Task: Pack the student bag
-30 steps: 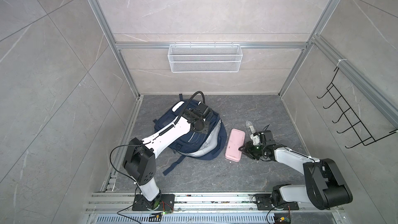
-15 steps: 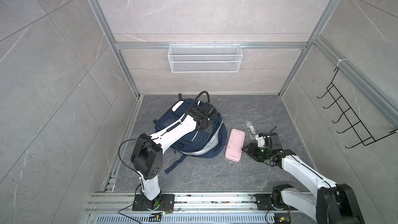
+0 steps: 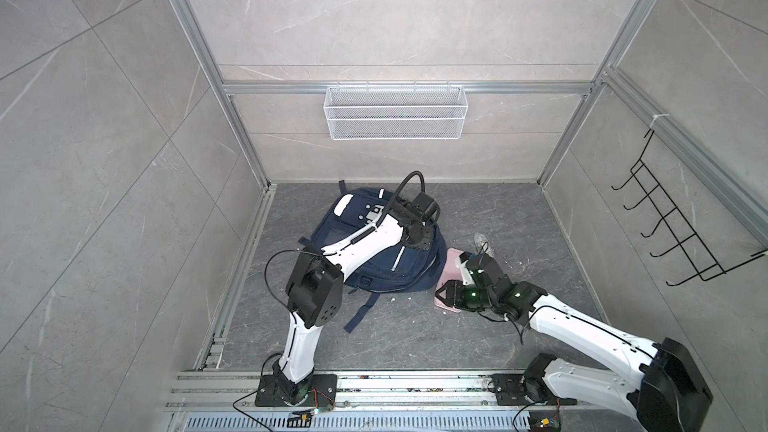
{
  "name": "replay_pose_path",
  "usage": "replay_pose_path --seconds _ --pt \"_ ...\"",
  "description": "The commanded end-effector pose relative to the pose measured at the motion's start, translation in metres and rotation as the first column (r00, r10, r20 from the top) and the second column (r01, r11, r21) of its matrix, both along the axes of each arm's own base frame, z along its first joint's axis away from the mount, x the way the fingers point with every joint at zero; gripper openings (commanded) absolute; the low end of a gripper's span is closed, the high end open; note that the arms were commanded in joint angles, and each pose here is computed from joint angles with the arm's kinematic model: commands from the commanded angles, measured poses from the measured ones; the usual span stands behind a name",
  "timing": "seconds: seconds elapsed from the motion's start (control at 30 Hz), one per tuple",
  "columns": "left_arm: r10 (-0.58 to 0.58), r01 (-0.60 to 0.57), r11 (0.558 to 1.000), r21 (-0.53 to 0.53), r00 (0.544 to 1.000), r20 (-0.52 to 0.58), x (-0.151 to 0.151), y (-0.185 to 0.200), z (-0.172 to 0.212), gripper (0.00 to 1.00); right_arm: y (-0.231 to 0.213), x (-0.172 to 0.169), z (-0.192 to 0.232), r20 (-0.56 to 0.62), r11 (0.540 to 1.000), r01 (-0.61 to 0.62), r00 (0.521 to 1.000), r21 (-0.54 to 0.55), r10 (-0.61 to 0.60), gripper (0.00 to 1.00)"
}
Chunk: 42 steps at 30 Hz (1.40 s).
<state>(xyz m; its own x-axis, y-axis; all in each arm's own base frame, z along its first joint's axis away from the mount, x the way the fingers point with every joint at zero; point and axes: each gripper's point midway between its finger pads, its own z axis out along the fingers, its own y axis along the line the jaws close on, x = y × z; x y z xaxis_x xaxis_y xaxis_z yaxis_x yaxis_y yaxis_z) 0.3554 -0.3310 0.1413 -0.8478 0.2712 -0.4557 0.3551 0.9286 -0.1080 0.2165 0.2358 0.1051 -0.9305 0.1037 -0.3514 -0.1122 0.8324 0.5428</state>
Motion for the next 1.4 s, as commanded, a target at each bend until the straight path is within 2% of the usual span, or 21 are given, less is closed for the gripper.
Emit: replay_pose_path --seconds 0.0,0.13,0.33,0.57,0.7,0.9,1.2,1.37 --pt "0.099 -0.096 0.995 -0.041 0.992 0.081 -0.011 0.050 0.042 0.41 0.027 0.014 0.005 0.078 0.999 0.003 0.997 -0.047 0.001 0.49" --pt "0.238 -0.232 0.970 -0.074 0.967 0.087 -0.037 0.112 0.039 0.44 0.074 0.009 0.000 0.106 0.991 -0.080 0.990 -0.106 0.091 0.49" --pt "0.446 -0.442 0.881 -0.171 0.895 -0.014 -0.064 0.185 0.004 0.49 0.143 0.001 -0.011 0.113 0.975 -0.171 0.976 -0.140 0.187 0.51" --pt "0.589 -0.610 0.733 -0.301 0.791 -0.166 -0.063 0.220 -0.036 0.49 0.195 0.007 -0.029 0.084 0.970 -0.212 0.971 -0.119 0.222 0.52" --pt "0.620 -0.658 0.670 -0.344 0.751 -0.229 -0.055 0.227 -0.051 0.49 0.217 0.011 -0.032 0.077 0.966 -0.230 0.968 -0.117 0.240 0.52" --pt "0.651 -0.702 0.628 -0.335 0.710 -0.268 -0.049 0.239 -0.069 0.49 0.238 0.014 -0.047 0.050 0.969 -0.213 0.974 -0.124 0.221 0.52" --pt "0.667 -0.731 0.590 -0.343 0.681 -0.303 -0.042 0.249 -0.084 0.46 0.246 0.023 -0.067 0.036 0.984 -0.117 0.992 -0.137 0.123 0.49" --pt "0.656 -0.729 0.588 -0.352 0.684 -0.321 -0.043 0.245 -0.088 0.37 0.250 0.031 -0.077 0.045 0.989 -0.062 0.997 -0.132 0.069 0.47"
